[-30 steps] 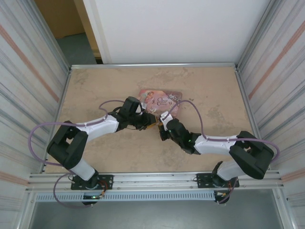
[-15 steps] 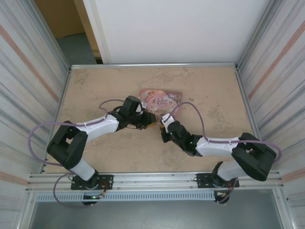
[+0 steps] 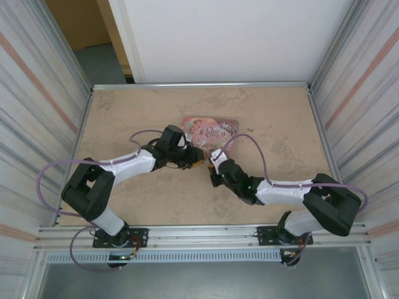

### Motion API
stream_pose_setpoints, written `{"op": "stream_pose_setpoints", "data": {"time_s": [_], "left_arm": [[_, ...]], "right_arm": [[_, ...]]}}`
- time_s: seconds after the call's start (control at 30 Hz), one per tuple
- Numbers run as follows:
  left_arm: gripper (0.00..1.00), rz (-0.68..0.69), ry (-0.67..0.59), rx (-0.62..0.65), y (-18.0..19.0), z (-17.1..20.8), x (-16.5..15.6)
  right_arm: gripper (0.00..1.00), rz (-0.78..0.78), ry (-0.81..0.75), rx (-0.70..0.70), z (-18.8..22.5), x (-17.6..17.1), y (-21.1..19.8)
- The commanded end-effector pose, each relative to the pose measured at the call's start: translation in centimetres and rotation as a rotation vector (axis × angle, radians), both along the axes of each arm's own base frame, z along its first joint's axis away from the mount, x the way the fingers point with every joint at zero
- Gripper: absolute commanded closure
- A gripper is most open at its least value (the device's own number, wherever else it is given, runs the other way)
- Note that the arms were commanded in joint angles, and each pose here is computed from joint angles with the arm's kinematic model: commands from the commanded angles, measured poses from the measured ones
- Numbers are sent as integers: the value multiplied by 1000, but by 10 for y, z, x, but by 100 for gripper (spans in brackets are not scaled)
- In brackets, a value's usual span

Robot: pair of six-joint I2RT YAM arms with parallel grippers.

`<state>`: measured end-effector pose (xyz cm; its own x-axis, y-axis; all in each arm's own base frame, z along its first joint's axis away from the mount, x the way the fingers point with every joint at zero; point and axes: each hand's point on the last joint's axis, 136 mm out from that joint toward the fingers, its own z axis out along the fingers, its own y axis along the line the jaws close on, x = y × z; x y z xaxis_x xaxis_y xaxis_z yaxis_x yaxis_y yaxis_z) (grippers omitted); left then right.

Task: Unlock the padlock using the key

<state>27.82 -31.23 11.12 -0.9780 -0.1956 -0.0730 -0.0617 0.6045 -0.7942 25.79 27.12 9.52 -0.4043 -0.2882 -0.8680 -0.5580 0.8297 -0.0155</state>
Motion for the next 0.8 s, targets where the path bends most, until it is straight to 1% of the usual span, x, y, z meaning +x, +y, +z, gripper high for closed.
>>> {"op": "stream_pose_setpoints", "data": {"time_s": [0.0,0.3,0.6,0.77], "left_arm": [[95,-27,-60,-85,-10,36,5],[95,-29,-57,-83,-9,35,3],[95,-29,-57,-86,-10,35,3],[95,-28,-55,-85,-10,35,4]], "right_arm": [[100,-16,-39,29,14,5,4],[100,6,-36,44,15,4,10],[100,5,-14,30,6,2,10],[100,7,-25,42,10,4,13]]}}
